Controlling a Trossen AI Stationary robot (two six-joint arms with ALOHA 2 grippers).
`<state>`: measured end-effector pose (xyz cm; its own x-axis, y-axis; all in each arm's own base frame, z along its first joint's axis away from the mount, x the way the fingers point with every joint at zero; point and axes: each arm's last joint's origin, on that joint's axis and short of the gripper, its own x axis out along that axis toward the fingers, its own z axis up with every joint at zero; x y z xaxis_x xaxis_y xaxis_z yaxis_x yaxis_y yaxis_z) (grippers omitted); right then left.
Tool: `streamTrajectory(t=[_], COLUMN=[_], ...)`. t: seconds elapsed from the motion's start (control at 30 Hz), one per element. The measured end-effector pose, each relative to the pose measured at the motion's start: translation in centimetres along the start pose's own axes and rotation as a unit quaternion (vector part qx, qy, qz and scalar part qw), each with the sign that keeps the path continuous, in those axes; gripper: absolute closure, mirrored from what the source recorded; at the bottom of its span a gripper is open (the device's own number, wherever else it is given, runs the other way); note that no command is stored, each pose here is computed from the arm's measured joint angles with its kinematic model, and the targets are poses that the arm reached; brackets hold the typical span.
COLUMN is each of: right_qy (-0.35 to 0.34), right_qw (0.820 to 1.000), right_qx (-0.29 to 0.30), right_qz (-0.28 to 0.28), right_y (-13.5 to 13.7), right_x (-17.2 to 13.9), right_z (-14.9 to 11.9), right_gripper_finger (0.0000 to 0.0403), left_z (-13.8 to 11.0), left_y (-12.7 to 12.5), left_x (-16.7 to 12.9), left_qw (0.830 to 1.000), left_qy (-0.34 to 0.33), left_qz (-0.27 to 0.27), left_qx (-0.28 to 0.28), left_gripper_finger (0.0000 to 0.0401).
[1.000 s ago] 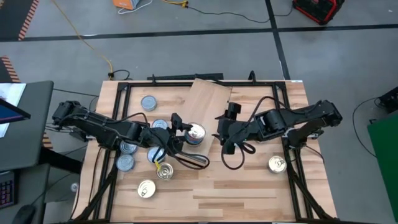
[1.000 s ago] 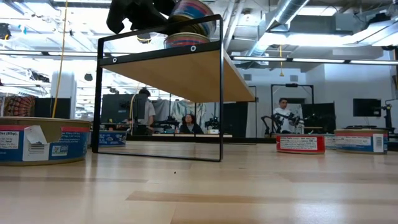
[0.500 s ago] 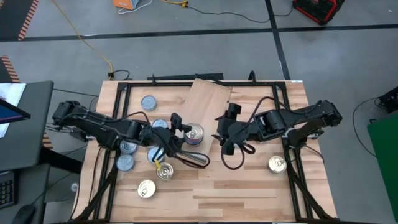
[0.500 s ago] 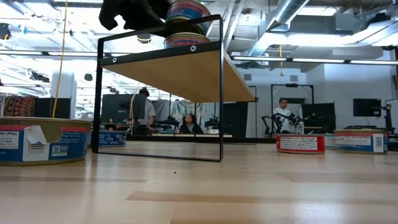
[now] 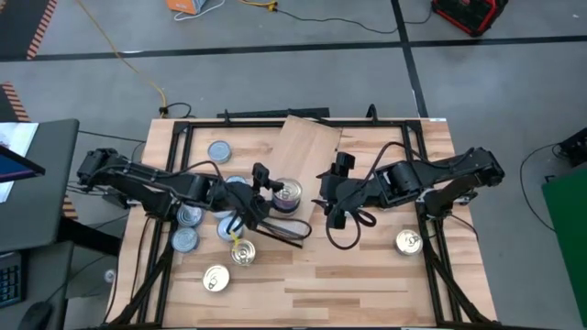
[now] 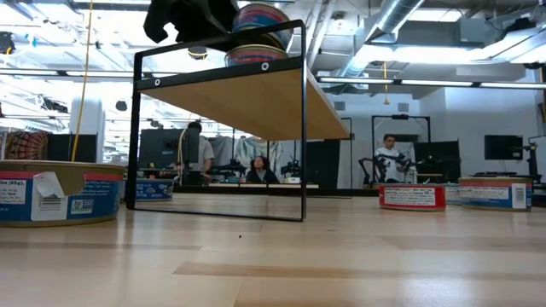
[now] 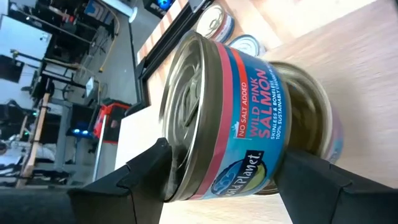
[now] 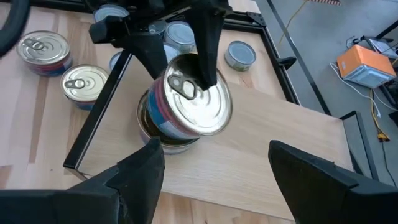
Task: Stack canned seafood by type on shelf
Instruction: Stack the blue pink tuna can on top of the blue pink tuna can on the shelf, then put the red tuna can on the shelf
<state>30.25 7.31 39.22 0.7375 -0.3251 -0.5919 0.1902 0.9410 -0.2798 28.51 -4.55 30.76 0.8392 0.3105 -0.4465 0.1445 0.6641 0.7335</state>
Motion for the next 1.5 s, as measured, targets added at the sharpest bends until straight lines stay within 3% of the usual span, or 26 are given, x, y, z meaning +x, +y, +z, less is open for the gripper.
streamTrajectory(t=[0.3, 0.53, 0.67, 0.87, 0.97, 1.27, 1.5], right_qy=[0.0, 0.0, -0.002, -0.003, -0.003, -0.004, 0.001], right_qw=[1.0, 1.0, 1.0, 1.0, 1.0, 1.0, 1.0], right_qx=[0.004, 0.004, 0.005, 0.002, 0.002, -0.005, -0.009], right_qz=[0.0, 0.0, 0.0, 0.004, 0.004, 0.011, 0.001], right_y=[0.0, 0.0, 0.0, 0.2, 0.3, 0.8, 1.1], right_x=[0.0, 0.0, 0.0, -0.1, -0.1, -0.5, -0.9], right_z=[0.0, 0.0, 0.0, 0.0, 0.0, -0.1, -0.3], right_gripper_finger=[0.0083, 0.0083, 0.0083, 0.0083, 0.0083, 0.0083, 0.0083], left_z=[0.8, 1.4, 1.1, 1.6, 2.1, 1.7, 1.1], left_y=[0.2, 1.0, 0.2, 0.1, 0.6, 3.4, 4.4], left_x=[-0.9, -1.4, 0.2, 0.6, -0.7, -7.1, -9.0], left_qw=[1.0, 0.995, 0.996, 0.999, 0.999, 0.989, 0.986], left_qy=[0.002, -0.021, -0.001, 0.012, 0.013, -0.037, -0.059], left_qz=[-0.018, -0.066, -0.075, -0.045, -0.046, -0.047, -0.034], left_qx=[-0.025, -0.067, -0.047, -0.014, -0.01, -0.136, -0.15], left_gripper_finger=[0.0144, 0.0144, 0.0137, 0.0107, 0.0104, 0.0104, 0.0104])
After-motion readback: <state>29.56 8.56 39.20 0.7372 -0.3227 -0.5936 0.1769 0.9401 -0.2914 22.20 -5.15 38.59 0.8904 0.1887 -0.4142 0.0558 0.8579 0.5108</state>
